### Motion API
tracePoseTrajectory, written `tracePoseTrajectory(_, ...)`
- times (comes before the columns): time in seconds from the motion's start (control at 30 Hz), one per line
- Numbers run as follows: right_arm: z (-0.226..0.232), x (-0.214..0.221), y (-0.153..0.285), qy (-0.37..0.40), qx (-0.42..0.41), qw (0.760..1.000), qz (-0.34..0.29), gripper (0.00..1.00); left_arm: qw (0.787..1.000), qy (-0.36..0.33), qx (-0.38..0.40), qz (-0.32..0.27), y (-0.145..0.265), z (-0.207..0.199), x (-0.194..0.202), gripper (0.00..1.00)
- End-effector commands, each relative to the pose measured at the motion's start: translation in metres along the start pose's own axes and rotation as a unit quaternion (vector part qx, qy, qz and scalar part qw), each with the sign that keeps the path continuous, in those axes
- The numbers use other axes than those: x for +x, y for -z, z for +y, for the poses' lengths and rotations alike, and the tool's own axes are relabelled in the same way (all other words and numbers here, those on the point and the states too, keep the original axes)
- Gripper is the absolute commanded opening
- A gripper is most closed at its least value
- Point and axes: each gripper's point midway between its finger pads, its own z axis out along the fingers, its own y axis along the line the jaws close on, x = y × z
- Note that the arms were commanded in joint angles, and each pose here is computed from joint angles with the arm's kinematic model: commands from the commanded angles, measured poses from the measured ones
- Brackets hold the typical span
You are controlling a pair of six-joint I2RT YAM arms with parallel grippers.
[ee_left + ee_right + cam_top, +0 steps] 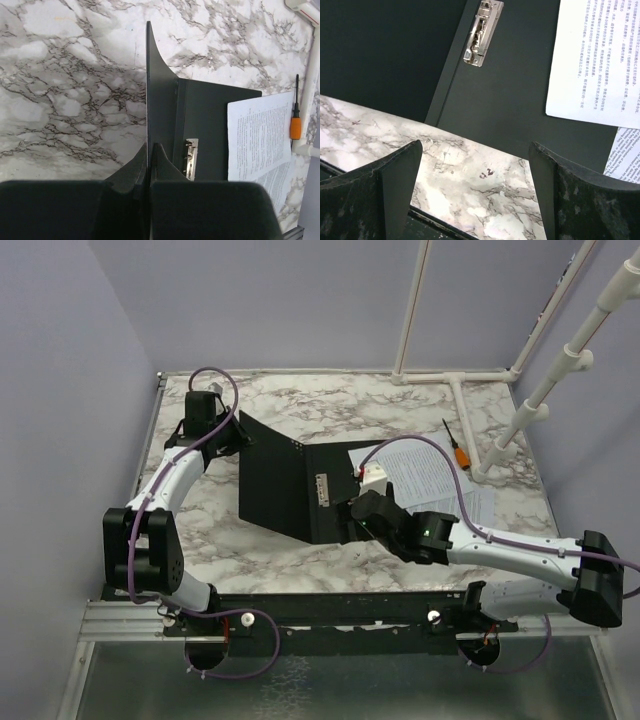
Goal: Put the files into the folder
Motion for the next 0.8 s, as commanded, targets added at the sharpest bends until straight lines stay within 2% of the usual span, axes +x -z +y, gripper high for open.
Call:
tracePoseTrajectory(0.0,-0.005,0.01,-0.014,-0.004,0.016,1.0,0.017,0.91,0.999,0.011,-0.035,0.013,0.002,0.027,0.017,0.0)
tracePoseTrajectory(0.1,-0.004,0.012,-0.02,0.0,0.015,1.0,0.023,0.91,0.997,0.007,-0.078,0.02,0.007,0.049,0.029,0.0)
tracePoseTrajectory(0.13,-0.003,0.013,-0.022,0.003,0.015,1.0,0.026,0.91,0.995,0.006,-0.092,0.024,0.01,0.056,0.033,0.05)
tracePoseTrajectory(0.23,-0.001,0.013,-0.028,0.009,0.016,0.999,0.034,0.91,0.992,-0.001,-0.124,0.03,0.017,0.071,0.043,0.37)
tracePoseTrajectory(0.4,0.004,0.01,-0.037,0.019,0.014,0.999,0.045,0.91,0.984,-0.014,-0.177,0.028,0.032,0.092,0.049,0.58)
tracePoseTrajectory(0.6,0.012,0.004,-0.045,0.029,0.01,0.998,0.06,0.88,0.971,-0.031,-0.237,-0.009,0.057,0.107,0.038,0.72)
tracePoseTrajectory(0.77,0.016,0.001,-0.053,0.034,0.008,0.997,0.074,0.84,0.969,-0.035,-0.241,-0.047,0.077,0.101,0.026,0.81)
